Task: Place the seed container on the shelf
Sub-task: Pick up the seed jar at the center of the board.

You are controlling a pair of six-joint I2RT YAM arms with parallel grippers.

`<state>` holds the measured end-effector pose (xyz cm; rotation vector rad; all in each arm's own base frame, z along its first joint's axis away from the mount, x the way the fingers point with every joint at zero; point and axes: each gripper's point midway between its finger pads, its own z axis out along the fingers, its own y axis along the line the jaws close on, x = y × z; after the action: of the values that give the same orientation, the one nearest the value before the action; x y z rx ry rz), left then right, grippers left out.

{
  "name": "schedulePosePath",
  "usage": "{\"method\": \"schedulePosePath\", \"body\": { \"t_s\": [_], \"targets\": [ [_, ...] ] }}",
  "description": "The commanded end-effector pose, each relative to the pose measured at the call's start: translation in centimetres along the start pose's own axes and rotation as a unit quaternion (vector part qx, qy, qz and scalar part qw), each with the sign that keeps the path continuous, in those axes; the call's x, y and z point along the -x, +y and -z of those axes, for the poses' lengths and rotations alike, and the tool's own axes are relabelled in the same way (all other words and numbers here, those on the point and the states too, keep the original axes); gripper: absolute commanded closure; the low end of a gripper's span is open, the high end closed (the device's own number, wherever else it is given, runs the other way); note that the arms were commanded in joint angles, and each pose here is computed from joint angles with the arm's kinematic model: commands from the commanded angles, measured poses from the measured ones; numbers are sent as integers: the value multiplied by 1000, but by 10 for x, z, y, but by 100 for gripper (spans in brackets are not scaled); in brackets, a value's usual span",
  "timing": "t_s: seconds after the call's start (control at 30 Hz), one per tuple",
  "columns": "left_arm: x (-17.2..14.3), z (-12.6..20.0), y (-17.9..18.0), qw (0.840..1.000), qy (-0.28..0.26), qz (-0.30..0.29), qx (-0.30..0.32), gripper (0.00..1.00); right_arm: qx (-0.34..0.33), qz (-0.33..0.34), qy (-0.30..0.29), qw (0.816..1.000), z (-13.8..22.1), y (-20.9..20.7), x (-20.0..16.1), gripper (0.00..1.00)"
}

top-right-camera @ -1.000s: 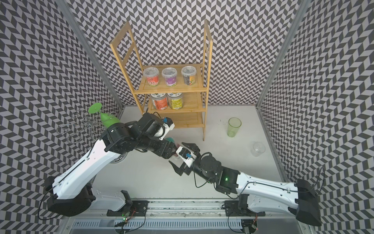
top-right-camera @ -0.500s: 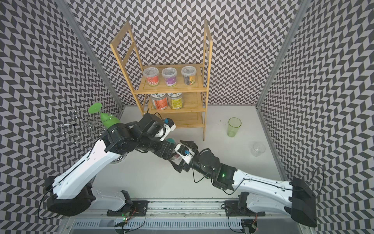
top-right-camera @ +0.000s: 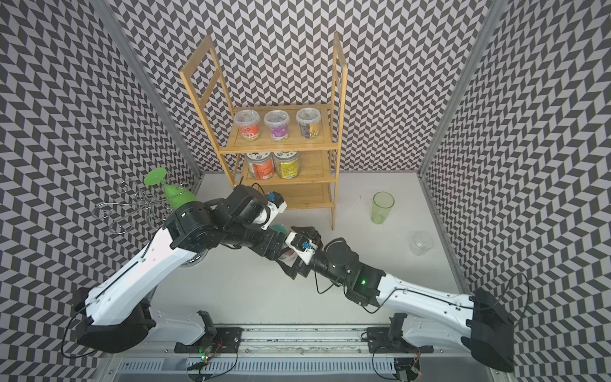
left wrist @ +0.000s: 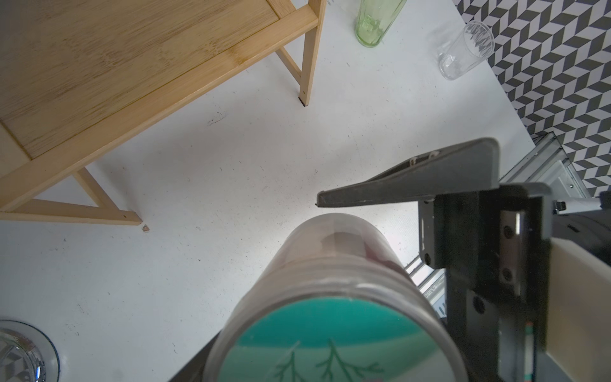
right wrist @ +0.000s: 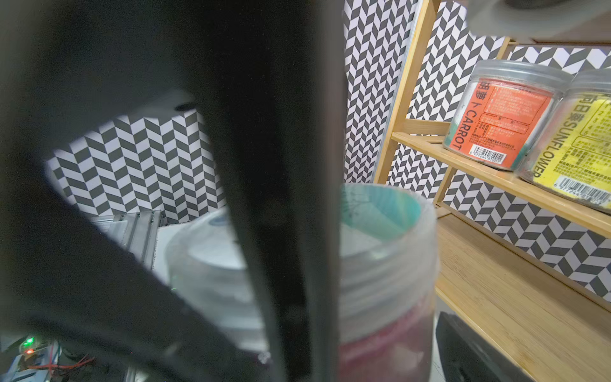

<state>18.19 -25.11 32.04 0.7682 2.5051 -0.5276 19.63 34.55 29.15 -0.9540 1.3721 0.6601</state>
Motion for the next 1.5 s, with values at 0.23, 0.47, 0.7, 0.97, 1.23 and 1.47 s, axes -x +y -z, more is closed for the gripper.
{"method": "schedulePosePath", "body": {
  "t_s": [0.23,0.47,0.7,0.97,1.23,1.47],
  "targets": [
    [-9,14,-50,994,-2,-86,-69,16,-6,-44,-19,999,-9,-19,18,1],
    [-18,6,-59,992,15,-108,-71,15,0,-43,-8,999,-13,-20,15,1],
    [-22,3,-47,995,15,-93,-46,15,-20,-37,-24,999,-5,-28,24,0],
    [-27,0,-34,997,22,-67,-31,16,-42,-20,-58,997,14,-37,42,1],
    [-32,-6,-28,997,32,-57,-29,16,-19,-11,-80,997,24,-29,56,0],
    [-36,-10,-28,997,41,-57,-31,14,-4,-2,-84,996,26,-24,62,15]
  ]
}}
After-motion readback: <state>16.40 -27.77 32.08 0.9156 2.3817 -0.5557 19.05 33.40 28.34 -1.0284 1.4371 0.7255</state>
